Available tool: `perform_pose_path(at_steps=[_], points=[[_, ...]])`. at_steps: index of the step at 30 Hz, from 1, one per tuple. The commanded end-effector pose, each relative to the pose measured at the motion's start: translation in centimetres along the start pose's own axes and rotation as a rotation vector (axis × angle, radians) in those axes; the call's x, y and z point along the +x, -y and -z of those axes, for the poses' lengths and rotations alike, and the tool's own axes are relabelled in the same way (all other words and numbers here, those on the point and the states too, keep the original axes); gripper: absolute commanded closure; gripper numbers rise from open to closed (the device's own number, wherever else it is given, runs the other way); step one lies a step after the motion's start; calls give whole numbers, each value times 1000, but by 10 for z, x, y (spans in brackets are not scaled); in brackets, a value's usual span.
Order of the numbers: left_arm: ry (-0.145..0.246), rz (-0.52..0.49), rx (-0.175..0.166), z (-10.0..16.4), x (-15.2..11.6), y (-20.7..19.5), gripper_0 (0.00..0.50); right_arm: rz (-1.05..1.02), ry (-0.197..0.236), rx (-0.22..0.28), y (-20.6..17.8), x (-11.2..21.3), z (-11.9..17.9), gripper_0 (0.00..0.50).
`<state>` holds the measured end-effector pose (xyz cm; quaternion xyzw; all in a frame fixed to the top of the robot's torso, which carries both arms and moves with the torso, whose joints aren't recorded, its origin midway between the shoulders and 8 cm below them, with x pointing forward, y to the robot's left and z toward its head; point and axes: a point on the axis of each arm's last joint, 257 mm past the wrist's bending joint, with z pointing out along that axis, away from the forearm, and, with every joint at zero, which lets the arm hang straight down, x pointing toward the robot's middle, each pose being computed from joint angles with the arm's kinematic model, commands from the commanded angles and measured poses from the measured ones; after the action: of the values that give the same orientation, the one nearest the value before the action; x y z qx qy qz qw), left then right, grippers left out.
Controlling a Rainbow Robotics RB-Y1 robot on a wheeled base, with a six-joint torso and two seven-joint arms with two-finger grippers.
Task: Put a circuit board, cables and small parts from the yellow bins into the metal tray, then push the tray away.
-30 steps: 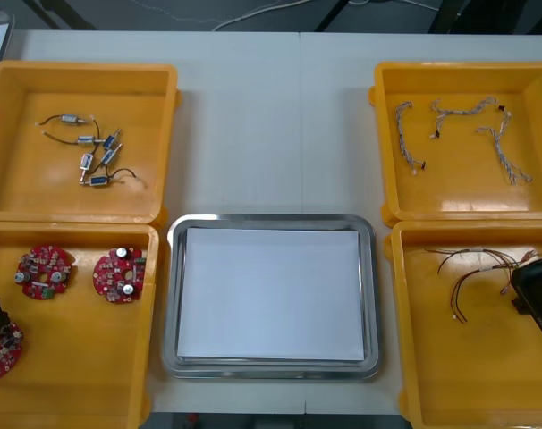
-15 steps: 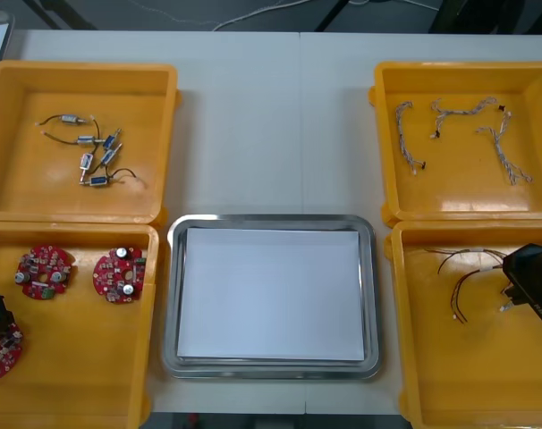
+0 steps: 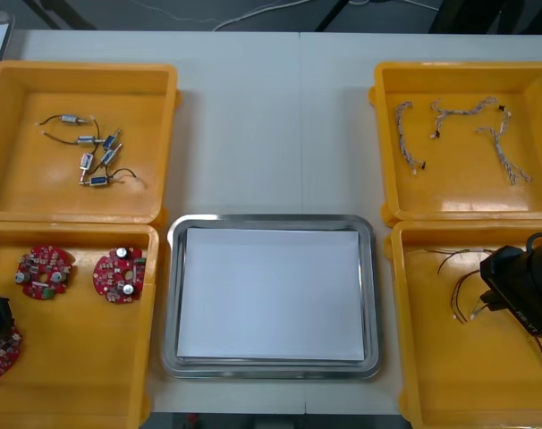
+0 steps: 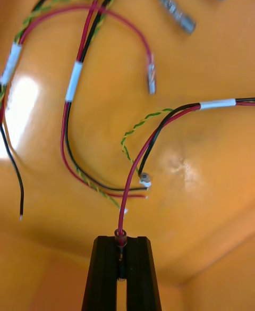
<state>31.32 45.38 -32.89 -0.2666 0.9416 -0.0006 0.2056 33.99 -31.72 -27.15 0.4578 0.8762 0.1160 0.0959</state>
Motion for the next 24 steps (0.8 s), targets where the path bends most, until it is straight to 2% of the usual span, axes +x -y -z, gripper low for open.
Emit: perform_pose_path(at_steps=[1, 8, 12, 13, 14, 15, 16, 17, 20, 24], points=[[-17, 98, 10, 0, 6, 4, 430, 20, -41, -32, -16, 26, 4, 500], [-38, 120, 38, 2, 14, 14, 427, 35, -72, -26, -13, 36, -1, 500], [-40, 123, 47, 4, 16, 19, 422, 43, -65, -27, -13, 35, -1, 496], [-41, 121, 50, 5, 17, 21, 424, 44, -59, -31, -14, 33, 0, 439], [-40, 119, 52, 6, 17, 23, 421, 46, -57, -37, -15, 32, -1, 310], [-40, 118, 52, 7, 17, 24, 421, 48, -56, -36, -15, 33, -1, 241], [-42, 113, 52, 7, 18, 25, 421, 50, -54, -38, -16, 32, -1, 128], [-42, 109, 54, 7, 19, 28, 414, 57, -52, -36, -15, 31, -1, 78], [-45, 91, 72, 8, 22, 39, 403, 102, -34, -35, -15, 27, 2, 17], [-52, 78, 103, 11, 26, 56, 399, 230, 0, -27, -12, 18, 7, 0]])
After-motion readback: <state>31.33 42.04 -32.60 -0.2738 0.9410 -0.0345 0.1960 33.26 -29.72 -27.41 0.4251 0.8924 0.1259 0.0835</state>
